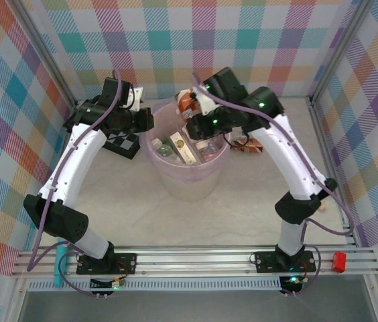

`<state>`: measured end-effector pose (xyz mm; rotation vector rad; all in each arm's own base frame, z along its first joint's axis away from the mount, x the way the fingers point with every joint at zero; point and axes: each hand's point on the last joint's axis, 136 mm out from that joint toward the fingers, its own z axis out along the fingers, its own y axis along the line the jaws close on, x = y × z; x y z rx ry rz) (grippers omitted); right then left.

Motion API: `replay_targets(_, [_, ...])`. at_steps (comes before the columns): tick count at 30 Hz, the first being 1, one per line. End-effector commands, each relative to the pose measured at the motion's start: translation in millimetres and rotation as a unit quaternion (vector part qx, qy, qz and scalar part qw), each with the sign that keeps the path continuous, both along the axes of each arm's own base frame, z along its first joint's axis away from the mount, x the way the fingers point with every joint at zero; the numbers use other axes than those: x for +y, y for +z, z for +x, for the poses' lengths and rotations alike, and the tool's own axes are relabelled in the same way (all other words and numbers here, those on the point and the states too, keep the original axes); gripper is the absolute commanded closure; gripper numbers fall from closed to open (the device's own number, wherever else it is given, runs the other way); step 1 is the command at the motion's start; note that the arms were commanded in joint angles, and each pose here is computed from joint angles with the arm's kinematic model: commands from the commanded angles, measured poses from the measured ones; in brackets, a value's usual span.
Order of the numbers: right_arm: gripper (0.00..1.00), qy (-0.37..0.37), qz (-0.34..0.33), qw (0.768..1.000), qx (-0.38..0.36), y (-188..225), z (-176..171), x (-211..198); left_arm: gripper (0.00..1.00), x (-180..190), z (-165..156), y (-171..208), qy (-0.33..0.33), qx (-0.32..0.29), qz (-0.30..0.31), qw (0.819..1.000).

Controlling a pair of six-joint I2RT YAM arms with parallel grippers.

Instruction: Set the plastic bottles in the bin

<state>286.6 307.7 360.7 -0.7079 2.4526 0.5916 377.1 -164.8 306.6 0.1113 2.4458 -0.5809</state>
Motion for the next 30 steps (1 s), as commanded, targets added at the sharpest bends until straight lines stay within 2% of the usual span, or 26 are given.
replay_targets(1, [0.73, 0.027, -0.035, 0.999, 0.023, -22, -6, 8, 1.0, -17, -6, -5, -0.016, 0.027, -0.025, 0.999])
replay_targets(6, [0.68, 0.029, -0.04, 0.997, 0.058, -47, -2, 25, 1.0, -16, -7, -3, -0.014, 0.024, -0.024, 0.999])
replay_targets(9, [0.61, 0.019, -0.043, 0.996, 0.079, -62, 3, 31, 1.0, -14, -8, 0, -0.009, 0.019, -0.024, 0.999])
replay_targets(14, [0.43, 0.024, -0.018, 0.994, 0.109, -74, 0, 49, 1.0, -12, -10, 2, -0.007, 0.016, -0.021, 1.0])
replay_targets(17, [0.28, 0.024, -0.012, 0.994, 0.102, -69, -1, 49, 1.0, -12, -9, 0, -0.005, 0.017, -0.018, 1.0])
replay_targets(20, [0.19, 0.02, -0.008, 0.997, 0.08, -56, 0, 43, 1.0, -10, -9, -3, -0.004, 0.017, -0.015, 1.0])
replay_targets(30, [0.16, 0.014, 0.001, 1.0, 0.014, -16, -1, 22, 1.0, -11, -10, -5, -0.007, 0.019, -0.013, 1.0])
